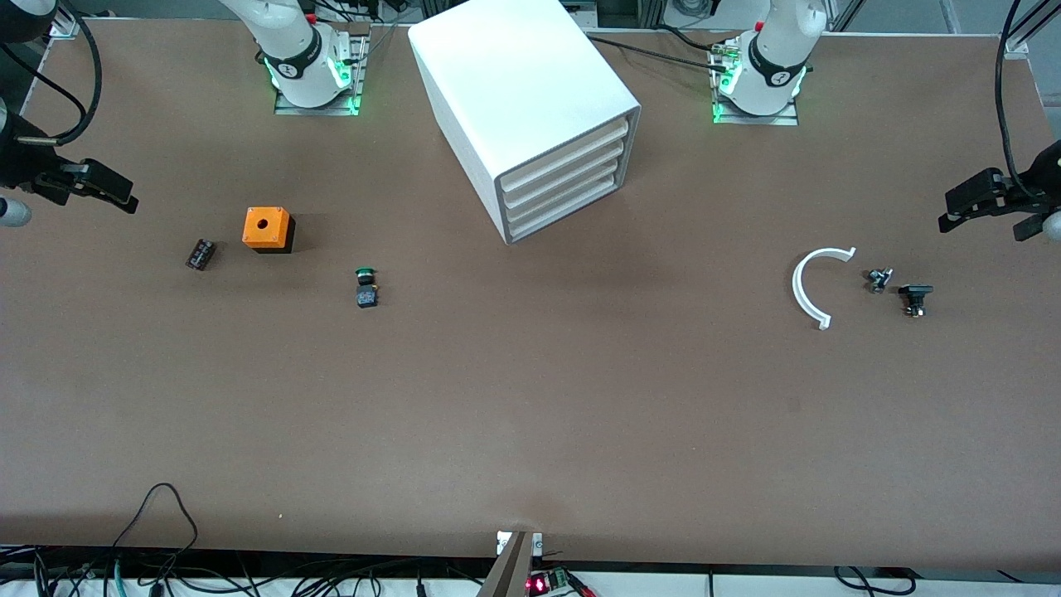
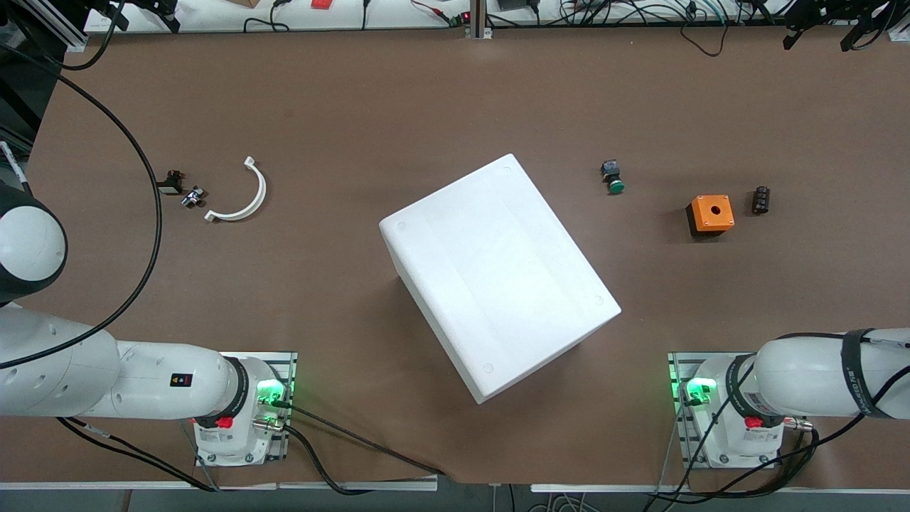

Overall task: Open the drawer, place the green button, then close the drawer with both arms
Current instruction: 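Reach the right gripper toward the green button while the left gripper moves inward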

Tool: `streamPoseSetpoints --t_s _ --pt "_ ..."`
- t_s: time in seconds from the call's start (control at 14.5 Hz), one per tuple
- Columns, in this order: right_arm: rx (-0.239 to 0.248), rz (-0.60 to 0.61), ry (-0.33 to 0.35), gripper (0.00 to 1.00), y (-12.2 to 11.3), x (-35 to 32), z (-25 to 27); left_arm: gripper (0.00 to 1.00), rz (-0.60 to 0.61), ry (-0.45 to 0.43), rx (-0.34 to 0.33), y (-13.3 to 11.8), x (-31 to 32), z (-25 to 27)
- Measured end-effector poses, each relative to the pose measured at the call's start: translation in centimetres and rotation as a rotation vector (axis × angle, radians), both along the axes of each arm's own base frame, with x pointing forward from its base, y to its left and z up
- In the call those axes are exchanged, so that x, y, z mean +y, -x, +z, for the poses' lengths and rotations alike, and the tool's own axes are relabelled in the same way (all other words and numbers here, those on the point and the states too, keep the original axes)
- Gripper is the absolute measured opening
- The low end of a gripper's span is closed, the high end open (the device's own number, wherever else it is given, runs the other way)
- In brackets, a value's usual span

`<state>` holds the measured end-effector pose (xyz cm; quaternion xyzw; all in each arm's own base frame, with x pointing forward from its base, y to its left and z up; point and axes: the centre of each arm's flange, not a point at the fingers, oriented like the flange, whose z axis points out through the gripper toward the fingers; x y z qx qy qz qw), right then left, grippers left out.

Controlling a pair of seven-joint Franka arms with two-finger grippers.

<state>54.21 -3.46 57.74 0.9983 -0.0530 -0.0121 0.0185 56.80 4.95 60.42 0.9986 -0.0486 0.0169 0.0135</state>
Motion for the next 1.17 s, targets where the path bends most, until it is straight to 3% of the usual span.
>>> streamPoseSetpoints --t_s 1.17 --pt "-0.013 0.018 0.001 1.00 -0.3 0.7 0.0 1.00 -0.053 0.001 -0.006 -0.2 -2.9 0.4"
